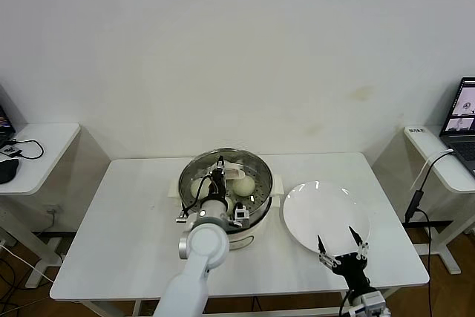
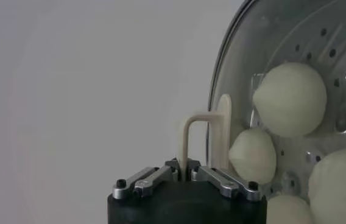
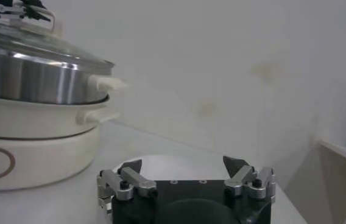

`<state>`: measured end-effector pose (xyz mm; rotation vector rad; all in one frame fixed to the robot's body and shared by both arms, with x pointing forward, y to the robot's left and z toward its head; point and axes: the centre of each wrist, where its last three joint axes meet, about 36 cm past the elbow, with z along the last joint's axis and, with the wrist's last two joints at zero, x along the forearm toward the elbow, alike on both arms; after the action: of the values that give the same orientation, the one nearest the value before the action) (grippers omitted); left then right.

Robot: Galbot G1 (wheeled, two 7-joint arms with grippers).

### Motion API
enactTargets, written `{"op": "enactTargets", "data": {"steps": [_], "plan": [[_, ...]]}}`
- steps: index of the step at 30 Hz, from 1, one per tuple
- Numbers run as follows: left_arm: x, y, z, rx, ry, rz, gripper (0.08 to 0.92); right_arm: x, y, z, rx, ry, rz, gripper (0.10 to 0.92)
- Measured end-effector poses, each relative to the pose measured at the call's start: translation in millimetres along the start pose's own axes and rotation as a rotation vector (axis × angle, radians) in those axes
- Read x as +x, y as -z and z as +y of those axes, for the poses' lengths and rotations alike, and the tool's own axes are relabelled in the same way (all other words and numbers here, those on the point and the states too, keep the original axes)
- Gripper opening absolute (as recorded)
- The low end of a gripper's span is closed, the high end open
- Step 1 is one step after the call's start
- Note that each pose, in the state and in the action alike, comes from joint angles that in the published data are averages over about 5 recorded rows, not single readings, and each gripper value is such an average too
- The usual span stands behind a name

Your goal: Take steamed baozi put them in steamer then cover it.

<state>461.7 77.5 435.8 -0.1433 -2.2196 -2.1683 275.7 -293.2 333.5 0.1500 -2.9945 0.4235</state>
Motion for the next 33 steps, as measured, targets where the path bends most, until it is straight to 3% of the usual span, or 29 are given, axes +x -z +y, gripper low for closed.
{"op": "enactTargets", "data": {"steps": [6, 17, 27, 33], "plan": [[4, 2, -1, 0.012, 0.002, -0.006, 0.196, 0, 0, -1, 0.004, 0.001, 0.002, 0.823], [29, -1, 6, 0.037, 0.024, -0.043, 0.516, 1, -1, 1, 0.007, 0.006, 0.008, 0.823], [77, -24, 16, 0.090, 0.061, -0.127, 0.788, 3, -4, 0, 0.011, 0.011, 0.016, 0.823], [116, -48, 23, 0.216, 0.090, -0.175, 0.822, 7, -8, -3, 0.008, 0.023, 0.021, 0.823]]}}
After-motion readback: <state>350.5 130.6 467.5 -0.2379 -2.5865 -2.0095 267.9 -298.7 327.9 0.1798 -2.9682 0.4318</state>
